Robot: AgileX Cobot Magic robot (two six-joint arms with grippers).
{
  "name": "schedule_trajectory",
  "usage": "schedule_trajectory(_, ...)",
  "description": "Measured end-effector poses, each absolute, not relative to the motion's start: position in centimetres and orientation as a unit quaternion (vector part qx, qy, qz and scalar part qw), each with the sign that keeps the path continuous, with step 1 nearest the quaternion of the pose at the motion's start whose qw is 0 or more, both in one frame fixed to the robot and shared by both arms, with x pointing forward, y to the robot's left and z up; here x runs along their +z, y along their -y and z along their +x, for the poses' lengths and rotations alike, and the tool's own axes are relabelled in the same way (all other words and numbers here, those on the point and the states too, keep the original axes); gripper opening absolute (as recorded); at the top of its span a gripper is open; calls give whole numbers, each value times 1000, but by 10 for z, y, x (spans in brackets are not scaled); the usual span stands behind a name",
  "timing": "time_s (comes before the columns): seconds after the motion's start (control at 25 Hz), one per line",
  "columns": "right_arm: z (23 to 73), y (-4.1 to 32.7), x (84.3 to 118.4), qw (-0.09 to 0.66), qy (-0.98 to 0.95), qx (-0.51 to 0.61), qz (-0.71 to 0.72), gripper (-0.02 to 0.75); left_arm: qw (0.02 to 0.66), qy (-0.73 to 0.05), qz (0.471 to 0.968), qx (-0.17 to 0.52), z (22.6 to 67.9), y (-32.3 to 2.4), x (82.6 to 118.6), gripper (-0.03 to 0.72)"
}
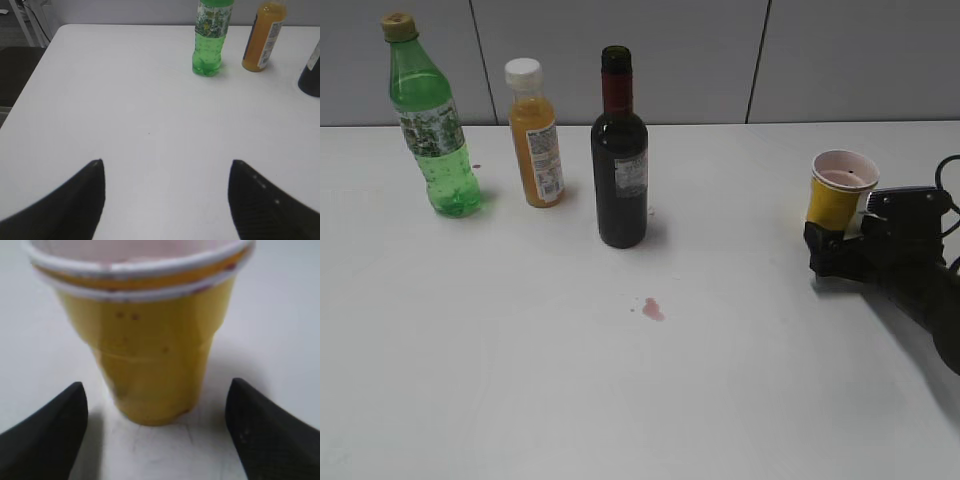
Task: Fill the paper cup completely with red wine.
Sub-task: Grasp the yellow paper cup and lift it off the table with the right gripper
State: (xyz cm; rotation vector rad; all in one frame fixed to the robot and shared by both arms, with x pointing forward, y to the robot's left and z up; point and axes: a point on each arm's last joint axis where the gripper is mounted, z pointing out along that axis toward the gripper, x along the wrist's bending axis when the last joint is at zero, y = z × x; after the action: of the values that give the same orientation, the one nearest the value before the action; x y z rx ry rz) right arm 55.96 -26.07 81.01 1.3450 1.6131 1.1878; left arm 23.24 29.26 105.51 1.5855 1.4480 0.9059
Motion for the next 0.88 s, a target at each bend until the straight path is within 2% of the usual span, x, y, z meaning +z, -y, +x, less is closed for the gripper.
schedule_trajectory(0.64,598,258,790,402,-595,496,488,655,395,-571,625,357,232,-293,1055,582)
schedule_trajectory(0.88,603,257,786,407,-591,505,480,630,395,-571,625,357,232,-293,1055,582)
